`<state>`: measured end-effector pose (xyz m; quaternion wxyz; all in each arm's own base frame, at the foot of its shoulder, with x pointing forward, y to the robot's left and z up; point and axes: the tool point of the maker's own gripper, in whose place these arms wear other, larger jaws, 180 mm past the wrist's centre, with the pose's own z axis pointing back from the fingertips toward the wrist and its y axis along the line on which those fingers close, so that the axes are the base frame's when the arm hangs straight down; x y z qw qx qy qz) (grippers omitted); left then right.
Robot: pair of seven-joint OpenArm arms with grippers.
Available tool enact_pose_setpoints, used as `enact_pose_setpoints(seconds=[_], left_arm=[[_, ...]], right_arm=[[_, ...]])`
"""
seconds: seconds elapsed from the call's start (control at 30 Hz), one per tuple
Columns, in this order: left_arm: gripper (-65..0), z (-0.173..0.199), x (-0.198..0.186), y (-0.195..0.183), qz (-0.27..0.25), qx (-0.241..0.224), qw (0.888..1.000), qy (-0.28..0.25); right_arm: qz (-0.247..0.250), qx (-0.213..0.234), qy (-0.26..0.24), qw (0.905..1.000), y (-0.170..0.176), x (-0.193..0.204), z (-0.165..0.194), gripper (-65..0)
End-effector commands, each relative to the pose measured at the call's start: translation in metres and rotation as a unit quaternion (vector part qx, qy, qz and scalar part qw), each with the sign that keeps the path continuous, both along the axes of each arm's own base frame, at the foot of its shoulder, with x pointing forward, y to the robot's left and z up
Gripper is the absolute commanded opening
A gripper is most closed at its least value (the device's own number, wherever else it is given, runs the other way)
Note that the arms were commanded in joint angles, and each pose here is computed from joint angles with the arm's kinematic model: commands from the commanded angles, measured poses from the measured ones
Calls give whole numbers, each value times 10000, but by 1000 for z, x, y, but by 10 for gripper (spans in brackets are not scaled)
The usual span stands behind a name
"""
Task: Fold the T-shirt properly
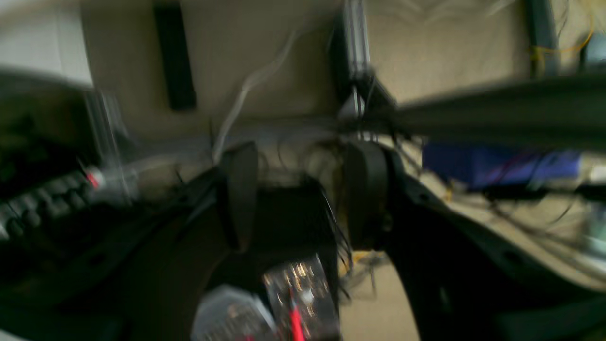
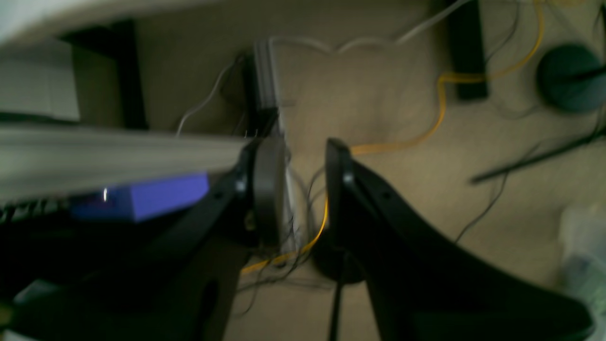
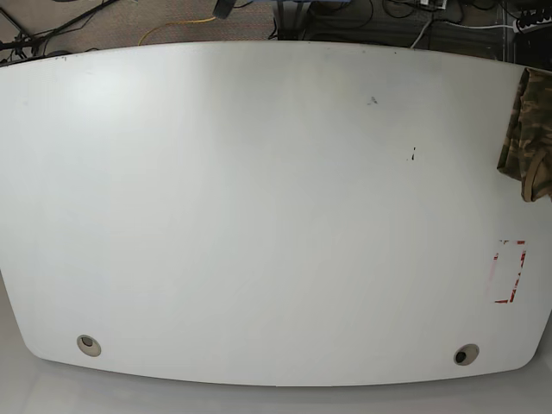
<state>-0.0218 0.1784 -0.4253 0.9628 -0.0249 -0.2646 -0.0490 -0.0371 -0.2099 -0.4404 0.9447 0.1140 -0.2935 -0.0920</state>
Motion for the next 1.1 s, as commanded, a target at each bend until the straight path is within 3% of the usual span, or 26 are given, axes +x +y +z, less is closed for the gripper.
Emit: enact_pose_setpoints(seconds=[0.0, 0.33, 0.53, 0.63, 0.87, 1.07], left_arm=[[-383, -22, -17, 8, 58, -21, 9995, 299], [-386, -135, -46, 25, 342, -246, 9882, 1473], [-386, -178, -52, 22, 336, -418, 9779, 2021], [-386, -192, -56, 19, 491, -503, 9737, 2168], [-386, -218, -25, 12, 636, -641, 9653, 2452], [-386, -228, -1, 25, 500, 24, 9668, 2507]], right_arm=[[-88, 211, 131, 9997, 6, -19, -8, -512], [254, 496, 1044, 9930, 39, -43, -88, -512], [379, 672, 1341, 9880, 54, -33, -124, -512], [511, 539, 1529, 9854, 56, -25, -143, -512], [820, 20, 1958, 9772, 48, -2, -179, -509], [848, -221, 2240, 9707, 35, 17, -199, -506]])
